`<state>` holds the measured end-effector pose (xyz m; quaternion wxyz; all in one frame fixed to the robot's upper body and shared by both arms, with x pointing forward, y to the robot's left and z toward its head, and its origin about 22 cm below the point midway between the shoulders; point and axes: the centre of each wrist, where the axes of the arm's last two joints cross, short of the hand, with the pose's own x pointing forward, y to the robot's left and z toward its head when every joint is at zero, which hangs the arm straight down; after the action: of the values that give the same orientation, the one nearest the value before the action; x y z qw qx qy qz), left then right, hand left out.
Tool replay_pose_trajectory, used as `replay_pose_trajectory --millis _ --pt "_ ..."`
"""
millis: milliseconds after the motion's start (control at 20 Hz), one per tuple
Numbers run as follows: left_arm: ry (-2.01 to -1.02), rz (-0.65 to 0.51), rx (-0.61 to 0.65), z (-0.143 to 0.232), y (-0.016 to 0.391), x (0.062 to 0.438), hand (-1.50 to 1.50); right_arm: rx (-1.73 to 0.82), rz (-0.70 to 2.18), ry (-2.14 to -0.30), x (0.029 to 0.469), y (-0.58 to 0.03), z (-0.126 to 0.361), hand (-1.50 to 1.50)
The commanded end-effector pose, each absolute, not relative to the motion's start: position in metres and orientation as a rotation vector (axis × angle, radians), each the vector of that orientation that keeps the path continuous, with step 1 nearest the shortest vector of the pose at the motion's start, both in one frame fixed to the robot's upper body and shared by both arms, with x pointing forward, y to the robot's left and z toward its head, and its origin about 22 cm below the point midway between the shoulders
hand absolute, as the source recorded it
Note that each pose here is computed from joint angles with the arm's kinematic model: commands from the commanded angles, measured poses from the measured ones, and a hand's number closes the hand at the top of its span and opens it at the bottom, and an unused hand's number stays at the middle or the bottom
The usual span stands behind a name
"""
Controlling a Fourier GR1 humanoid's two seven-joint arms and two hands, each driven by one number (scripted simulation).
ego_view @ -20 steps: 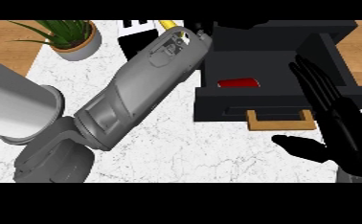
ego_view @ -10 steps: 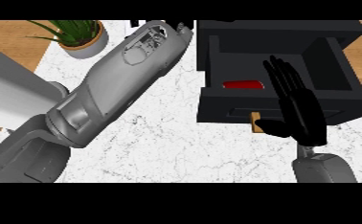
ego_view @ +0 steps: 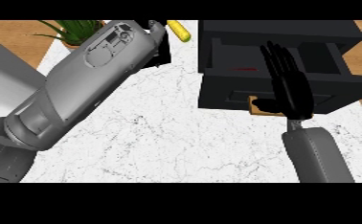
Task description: Pick up the can, place it into the drawer and close the drawer
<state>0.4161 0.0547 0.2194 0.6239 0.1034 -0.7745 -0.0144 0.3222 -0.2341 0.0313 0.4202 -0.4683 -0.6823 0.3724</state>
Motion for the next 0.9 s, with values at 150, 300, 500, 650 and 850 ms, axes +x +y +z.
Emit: replay_pose_trajectory --millis 150,300,500,650,850 --pt "-1.761 -0.058 0.234 0.223 0.083 0.411 -1.5 -1.21 0.961 -1.614 0.349 -0.225 -0.002 -1.5" --pt "-1.735 -0.041 0.258 0.223 0.096 0.406 -1.5 -1.237 0.938 -1.638 0.36 -0.222 0.0 -1.5" --pt "-1.753 -0.054 0.267 0.215 0.111 0.4 -1.5 -1.282 0.89 -1.645 0.381 -0.241 0.001 -1.5" --pt "-1.735 -0.061 0.239 0.206 0.106 0.388 -1.5 -1.319 0.889 -1.672 0.395 -0.225 0.001 -1.5" --pt "-1.728 -0.068 0.251 0.207 0.126 0.386 -1.5 -1.344 0.85 -1.667 0.418 -0.216 0.024 -1.5"
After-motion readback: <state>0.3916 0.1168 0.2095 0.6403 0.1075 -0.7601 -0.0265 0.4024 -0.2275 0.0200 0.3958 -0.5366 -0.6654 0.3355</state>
